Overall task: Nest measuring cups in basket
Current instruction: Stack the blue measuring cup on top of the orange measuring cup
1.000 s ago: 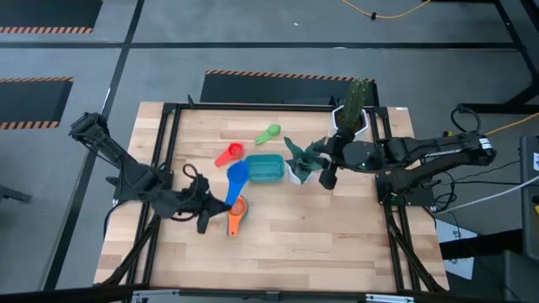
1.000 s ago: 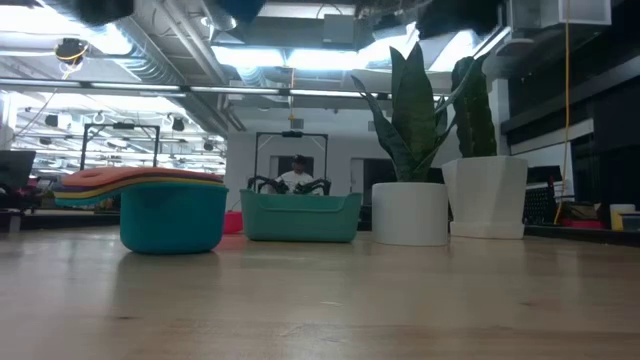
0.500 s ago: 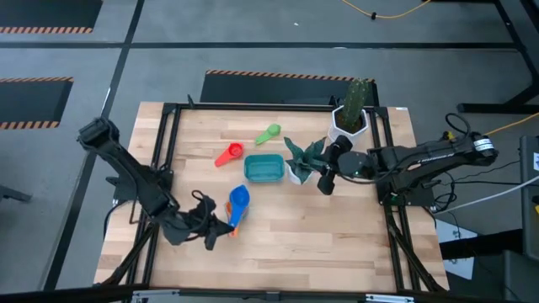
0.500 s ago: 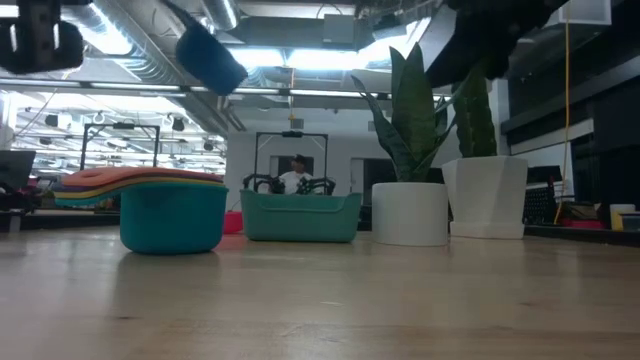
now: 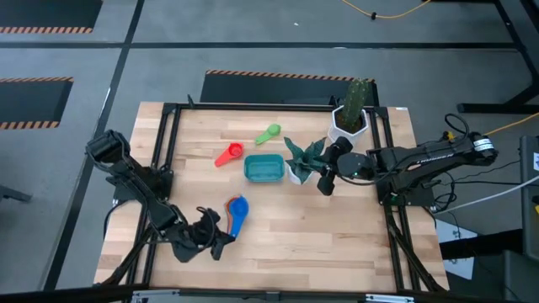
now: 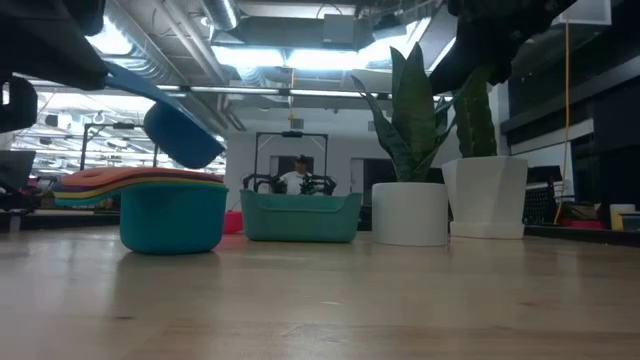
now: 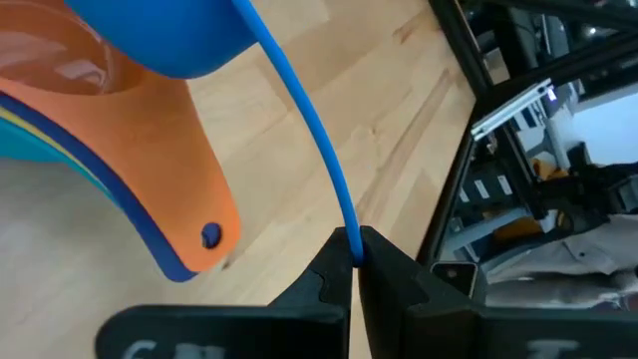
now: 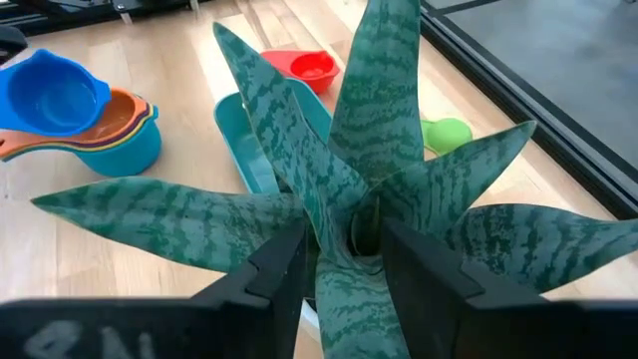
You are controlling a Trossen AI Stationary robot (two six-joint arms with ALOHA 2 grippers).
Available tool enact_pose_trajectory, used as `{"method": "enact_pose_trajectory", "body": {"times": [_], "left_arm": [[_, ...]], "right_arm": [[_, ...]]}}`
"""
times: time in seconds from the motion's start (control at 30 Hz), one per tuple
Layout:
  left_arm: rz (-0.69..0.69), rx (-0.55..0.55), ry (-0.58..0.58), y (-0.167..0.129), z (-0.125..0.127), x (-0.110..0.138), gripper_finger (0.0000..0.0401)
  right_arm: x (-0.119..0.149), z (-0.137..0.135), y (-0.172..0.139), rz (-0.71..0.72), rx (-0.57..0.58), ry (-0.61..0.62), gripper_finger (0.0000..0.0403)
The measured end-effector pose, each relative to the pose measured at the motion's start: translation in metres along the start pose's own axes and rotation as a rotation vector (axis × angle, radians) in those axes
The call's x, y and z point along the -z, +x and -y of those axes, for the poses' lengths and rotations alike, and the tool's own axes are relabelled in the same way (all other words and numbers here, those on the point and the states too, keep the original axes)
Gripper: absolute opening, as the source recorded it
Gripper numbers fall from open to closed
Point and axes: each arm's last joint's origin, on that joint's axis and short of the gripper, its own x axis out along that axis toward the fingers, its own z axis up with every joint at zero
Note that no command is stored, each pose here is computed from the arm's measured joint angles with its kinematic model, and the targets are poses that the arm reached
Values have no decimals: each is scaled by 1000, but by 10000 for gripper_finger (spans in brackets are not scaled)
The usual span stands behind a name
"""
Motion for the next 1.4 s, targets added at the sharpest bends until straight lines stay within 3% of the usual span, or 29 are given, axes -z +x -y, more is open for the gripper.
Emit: {"method": "enact_pose_trajectory", "body": {"times": [0.2, 0.8, 1.07, 1.4], "left_arm": [[59, -8, 7, 0, -1, 0, 2], [61, -46, -52, 4, -5, -6, 15], [-12, -60, -67, 9, -6, -10, 18], [-36, -66, -81, 11, -7, -12, 78]], "right_arm": [[-2, -1, 0, 17, -7, 9, 136], [-3, -1, 0, 26, -11, 11, 136], [-3, -1, 0, 26, -11, 10, 136], [-3, -1, 0, 26, -11, 10, 136]]}}
